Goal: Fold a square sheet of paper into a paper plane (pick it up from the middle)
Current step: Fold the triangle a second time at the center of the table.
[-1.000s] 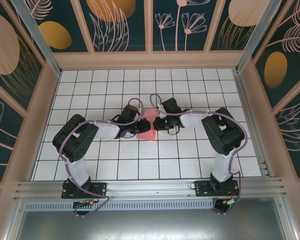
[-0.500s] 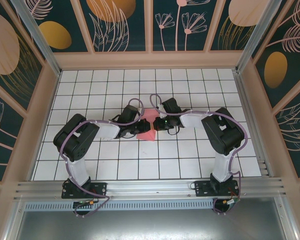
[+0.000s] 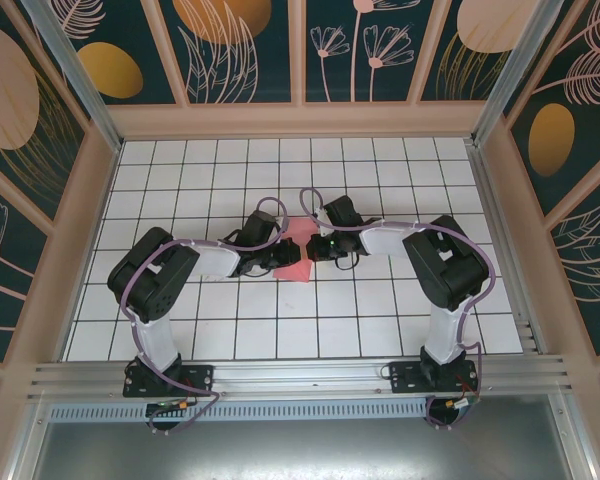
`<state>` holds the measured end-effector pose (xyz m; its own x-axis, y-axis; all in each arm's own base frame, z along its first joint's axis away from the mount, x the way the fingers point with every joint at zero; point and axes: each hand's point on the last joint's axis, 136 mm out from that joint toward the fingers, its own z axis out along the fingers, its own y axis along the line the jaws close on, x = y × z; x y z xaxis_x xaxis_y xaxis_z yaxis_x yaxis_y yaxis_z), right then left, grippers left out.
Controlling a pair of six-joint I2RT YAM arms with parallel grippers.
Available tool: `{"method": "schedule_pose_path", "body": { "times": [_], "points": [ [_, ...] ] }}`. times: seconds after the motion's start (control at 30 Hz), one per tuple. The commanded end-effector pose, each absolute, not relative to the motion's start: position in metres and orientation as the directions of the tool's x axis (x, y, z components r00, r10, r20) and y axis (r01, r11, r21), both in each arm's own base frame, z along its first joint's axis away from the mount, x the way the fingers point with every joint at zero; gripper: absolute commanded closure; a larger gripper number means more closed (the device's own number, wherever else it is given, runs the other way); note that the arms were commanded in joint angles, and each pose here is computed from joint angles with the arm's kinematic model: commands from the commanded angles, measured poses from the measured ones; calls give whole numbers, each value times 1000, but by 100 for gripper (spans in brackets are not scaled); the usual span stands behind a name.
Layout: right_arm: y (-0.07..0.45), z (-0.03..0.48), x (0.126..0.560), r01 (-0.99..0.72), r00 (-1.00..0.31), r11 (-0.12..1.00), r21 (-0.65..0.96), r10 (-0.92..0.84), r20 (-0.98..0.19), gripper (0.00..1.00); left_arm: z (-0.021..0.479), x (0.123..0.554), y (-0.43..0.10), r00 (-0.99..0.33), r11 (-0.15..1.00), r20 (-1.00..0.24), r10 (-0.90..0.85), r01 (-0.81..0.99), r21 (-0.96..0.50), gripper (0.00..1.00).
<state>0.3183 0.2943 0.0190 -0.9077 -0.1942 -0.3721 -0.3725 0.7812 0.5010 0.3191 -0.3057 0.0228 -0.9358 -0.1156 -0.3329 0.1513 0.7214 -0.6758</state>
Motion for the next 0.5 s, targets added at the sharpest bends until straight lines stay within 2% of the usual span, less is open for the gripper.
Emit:
{"method": "schedule_pose_path", "body": {
  "times": [0.0,0.27,0.47],
  "points": [
    [278,-3,317,-338,-923,828,448,-199,-329,98,13,321,-302,-940,742,-321,-112,136,-657,90],
    [278,2,320,-335,-922,830,447,-192,-335,97,5,318,-298,-946,758,-304,-112,116,-642,90],
    [278,29,333,-281,-927,838,469,-110,-359,88,-4,314,-291,-951,779,-281,-127,79,-622,90]
  ]
}}
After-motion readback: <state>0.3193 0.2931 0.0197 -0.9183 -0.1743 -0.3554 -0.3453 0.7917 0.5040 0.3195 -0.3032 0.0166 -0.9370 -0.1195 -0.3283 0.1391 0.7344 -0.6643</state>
